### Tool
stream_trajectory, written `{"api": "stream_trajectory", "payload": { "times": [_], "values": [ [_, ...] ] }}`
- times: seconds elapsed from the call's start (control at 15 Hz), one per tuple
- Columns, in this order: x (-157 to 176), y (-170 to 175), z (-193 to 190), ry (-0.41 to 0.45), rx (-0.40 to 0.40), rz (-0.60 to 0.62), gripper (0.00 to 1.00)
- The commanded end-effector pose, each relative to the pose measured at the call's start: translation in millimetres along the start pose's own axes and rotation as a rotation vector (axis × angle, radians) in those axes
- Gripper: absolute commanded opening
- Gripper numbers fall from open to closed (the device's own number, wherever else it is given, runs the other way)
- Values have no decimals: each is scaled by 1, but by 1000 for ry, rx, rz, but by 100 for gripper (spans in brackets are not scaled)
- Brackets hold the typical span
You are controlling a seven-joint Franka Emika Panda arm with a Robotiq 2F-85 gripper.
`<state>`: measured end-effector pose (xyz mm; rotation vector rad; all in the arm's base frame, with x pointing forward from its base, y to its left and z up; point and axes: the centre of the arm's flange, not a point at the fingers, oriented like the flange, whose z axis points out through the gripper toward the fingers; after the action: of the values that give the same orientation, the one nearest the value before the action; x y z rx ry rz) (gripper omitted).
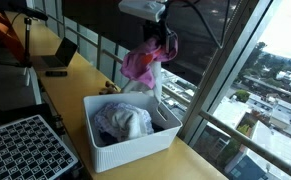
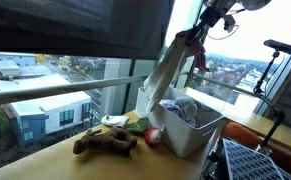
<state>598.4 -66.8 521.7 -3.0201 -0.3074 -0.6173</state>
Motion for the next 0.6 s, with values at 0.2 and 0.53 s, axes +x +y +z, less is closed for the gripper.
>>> {"api": "stream_trajectory", "payload": {
  "times": [0.2,0.53],
  "values": [
    [17,60,-67,45,1,90,0],
    [13,52,-52,29,10,85,0]
  ]
}}
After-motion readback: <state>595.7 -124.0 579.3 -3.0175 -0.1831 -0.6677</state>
